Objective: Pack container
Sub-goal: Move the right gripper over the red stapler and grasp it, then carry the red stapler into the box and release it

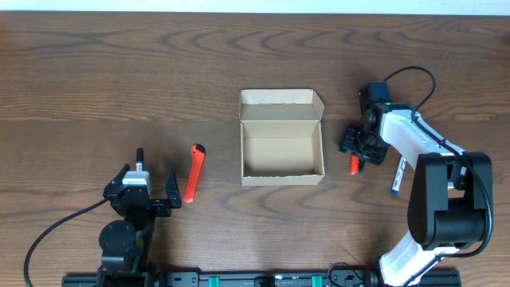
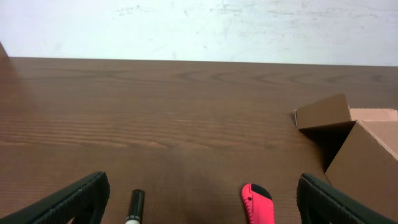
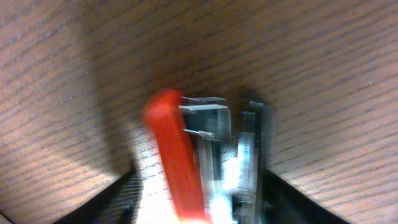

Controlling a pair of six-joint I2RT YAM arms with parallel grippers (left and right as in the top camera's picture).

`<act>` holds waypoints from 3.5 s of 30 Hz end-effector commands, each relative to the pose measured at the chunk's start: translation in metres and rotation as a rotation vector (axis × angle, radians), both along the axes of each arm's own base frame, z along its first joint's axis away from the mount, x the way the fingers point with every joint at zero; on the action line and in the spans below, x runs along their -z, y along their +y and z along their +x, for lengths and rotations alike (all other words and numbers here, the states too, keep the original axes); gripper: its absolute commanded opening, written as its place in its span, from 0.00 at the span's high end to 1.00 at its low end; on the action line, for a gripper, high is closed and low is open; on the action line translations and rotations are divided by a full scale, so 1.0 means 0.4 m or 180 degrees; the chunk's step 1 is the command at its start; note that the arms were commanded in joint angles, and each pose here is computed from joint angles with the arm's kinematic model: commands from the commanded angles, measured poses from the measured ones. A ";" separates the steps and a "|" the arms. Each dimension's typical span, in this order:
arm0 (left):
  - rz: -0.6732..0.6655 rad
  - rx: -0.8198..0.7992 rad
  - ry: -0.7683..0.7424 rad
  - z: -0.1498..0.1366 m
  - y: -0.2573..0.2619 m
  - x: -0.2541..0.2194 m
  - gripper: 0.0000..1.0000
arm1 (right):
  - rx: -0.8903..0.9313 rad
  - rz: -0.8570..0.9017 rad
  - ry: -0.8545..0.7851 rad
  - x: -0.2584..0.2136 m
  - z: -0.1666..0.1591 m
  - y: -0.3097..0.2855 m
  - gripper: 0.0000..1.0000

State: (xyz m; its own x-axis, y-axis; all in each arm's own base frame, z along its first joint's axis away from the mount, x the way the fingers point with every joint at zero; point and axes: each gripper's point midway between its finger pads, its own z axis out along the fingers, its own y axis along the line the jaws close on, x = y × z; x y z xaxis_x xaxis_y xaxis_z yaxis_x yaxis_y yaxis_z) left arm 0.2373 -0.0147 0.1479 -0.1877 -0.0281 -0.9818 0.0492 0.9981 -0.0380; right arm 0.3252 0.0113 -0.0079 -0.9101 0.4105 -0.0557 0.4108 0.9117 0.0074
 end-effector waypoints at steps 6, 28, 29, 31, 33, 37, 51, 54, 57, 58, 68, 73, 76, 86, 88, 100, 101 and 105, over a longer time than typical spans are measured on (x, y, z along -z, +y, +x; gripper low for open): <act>-0.0018 -0.0055 0.0109 0.001 0.007 0.039 0.05 | -0.0031 0.0010 0.0377 0.085 -0.075 0.007 0.99; -0.0018 -0.0054 0.0110 0.001 0.007 0.039 0.05 | -0.2215 0.0245 -0.1676 -0.481 0.049 0.223 0.98; -0.0018 -0.0054 0.0109 0.001 0.007 0.039 0.05 | -0.2562 0.0249 -0.1737 -0.497 0.028 0.253 0.99; -0.0019 -0.0052 0.0109 0.001 0.007 0.039 0.05 | -0.3347 0.0294 -0.1791 -0.512 -0.023 0.312 0.99; -0.0019 -0.0052 0.0109 0.001 0.007 0.039 0.05 | -0.4311 0.0377 -0.1800 -0.513 -0.093 0.375 0.99; -0.0019 -0.0052 0.0109 0.001 0.007 0.039 0.05 | -0.5944 0.0390 -0.1829 -0.498 -0.201 0.463 0.99; -0.0038 -0.0031 0.0110 0.001 0.004 0.039 0.05 | -0.6374 0.0095 -0.1752 -0.421 -0.135 0.541 0.99; -0.0072 -0.0035 0.0112 0.001 0.003 0.039 0.05 | -0.6385 0.0149 -0.1615 -0.379 -0.121 0.548 0.99; -0.0074 -0.0034 0.0112 0.001 0.003 0.039 0.05 | -0.6386 0.0139 -0.1554 -0.348 -0.103 0.555 0.99; -0.0074 -0.0034 0.0112 0.001 0.003 0.039 0.05 | -0.6400 0.0137 -0.1554 -0.339 -0.097 0.559 0.99; -0.0072 -0.0035 0.0112 0.001 0.003 0.039 0.05 | -0.6292 0.0259 -0.1299 -0.227 -0.047 0.550 0.99; -0.0072 -0.0035 0.0112 0.001 0.003 0.039 0.05 | -0.6197 0.0439 -0.0910 -0.130 -0.048 0.521 0.99; -0.0074 -0.0035 0.0112 0.001 0.003 0.039 0.05 | -0.6161 0.0521 -0.0740 -0.095 -0.057 0.507 0.99; -0.0072 -0.0035 0.0112 0.001 0.003 0.039 0.05 | -0.6082 0.0551 -0.0626 -0.078 -0.060 0.492 0.80; -0.0074 -0.0035 0.0112 0.001 0.003 0.039 0.05 | -0.6049 0.0555 -0.0620 -0.078 -0.060 0.492 0.72; -0.0074 -0.0034 0.0112 0.001 0.003 0.039 0.05 | -0.5763 0.0501 -0.0800 -0.134 -0.036 0.507 0.55; -0.0072 -0.0035 0.0112 0.001 0.003 0.039 0.05 | -0.5742 0.0471 -0.0876 -0.154 -0.029 0.510 0.53; -0.0083 -0.0036 0.0113 0.001 0.003 0.039 0.05 | -0.5621 0.0401 -0.1070 -0.215 -0.018 0.516 0.45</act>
